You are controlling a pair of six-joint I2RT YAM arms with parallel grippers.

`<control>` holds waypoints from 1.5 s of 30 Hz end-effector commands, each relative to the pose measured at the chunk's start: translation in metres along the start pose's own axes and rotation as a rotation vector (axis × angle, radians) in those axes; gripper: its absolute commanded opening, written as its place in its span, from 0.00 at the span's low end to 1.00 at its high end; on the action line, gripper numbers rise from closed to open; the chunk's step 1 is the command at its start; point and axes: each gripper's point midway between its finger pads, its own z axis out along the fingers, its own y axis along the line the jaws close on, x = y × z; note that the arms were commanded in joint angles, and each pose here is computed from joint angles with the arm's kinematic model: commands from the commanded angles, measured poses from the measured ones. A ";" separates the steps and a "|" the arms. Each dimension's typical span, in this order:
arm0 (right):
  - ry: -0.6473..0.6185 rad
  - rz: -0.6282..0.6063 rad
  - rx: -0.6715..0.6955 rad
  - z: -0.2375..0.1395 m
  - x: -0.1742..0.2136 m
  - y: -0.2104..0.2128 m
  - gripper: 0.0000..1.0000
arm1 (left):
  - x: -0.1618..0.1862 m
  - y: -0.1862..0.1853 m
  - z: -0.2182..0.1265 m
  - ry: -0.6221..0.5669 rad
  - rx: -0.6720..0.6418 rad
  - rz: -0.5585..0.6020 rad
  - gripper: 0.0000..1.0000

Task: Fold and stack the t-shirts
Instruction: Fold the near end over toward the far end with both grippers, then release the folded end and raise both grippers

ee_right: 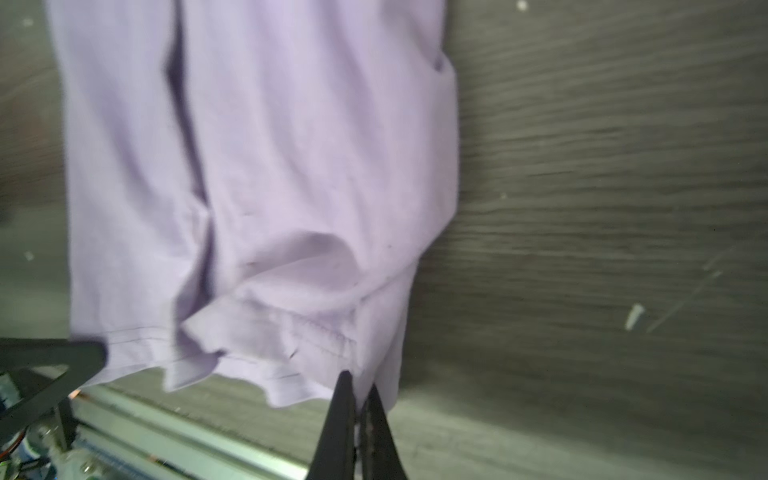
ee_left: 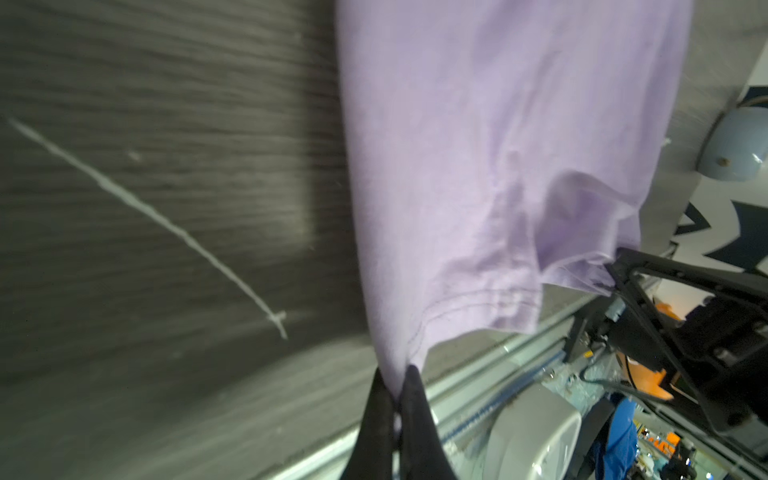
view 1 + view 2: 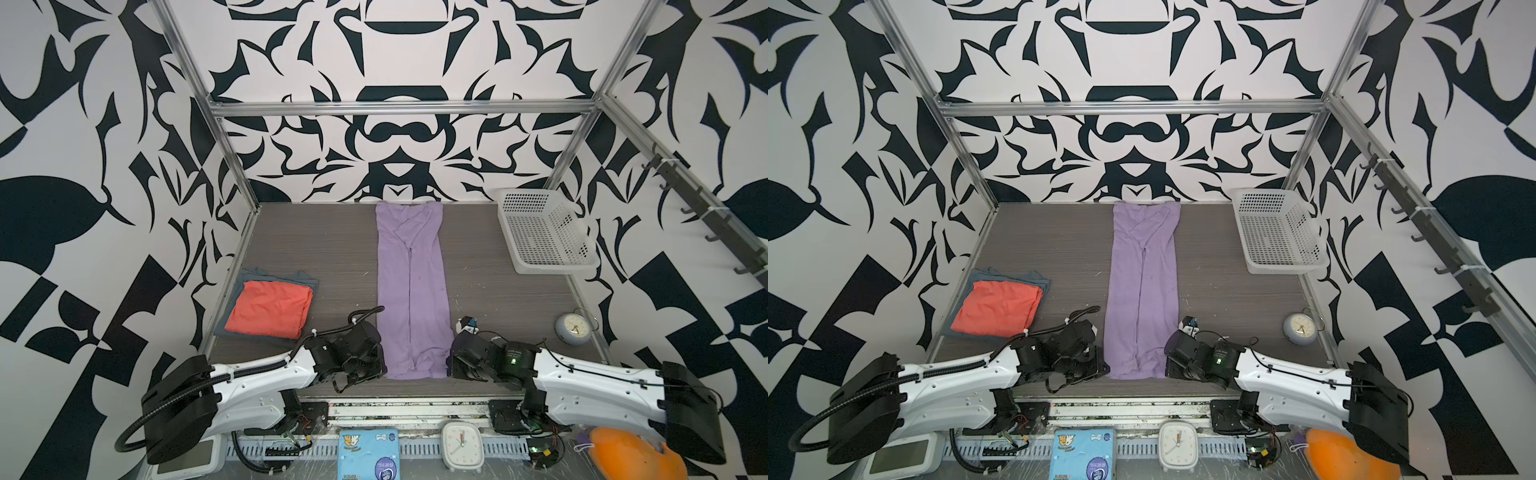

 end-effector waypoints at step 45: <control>-0.356 0.032 0.040 0.061 -0.344 0.042 0.05 | -0.364 -0.057 0.001 -0.254 0.144 -0.011 0.10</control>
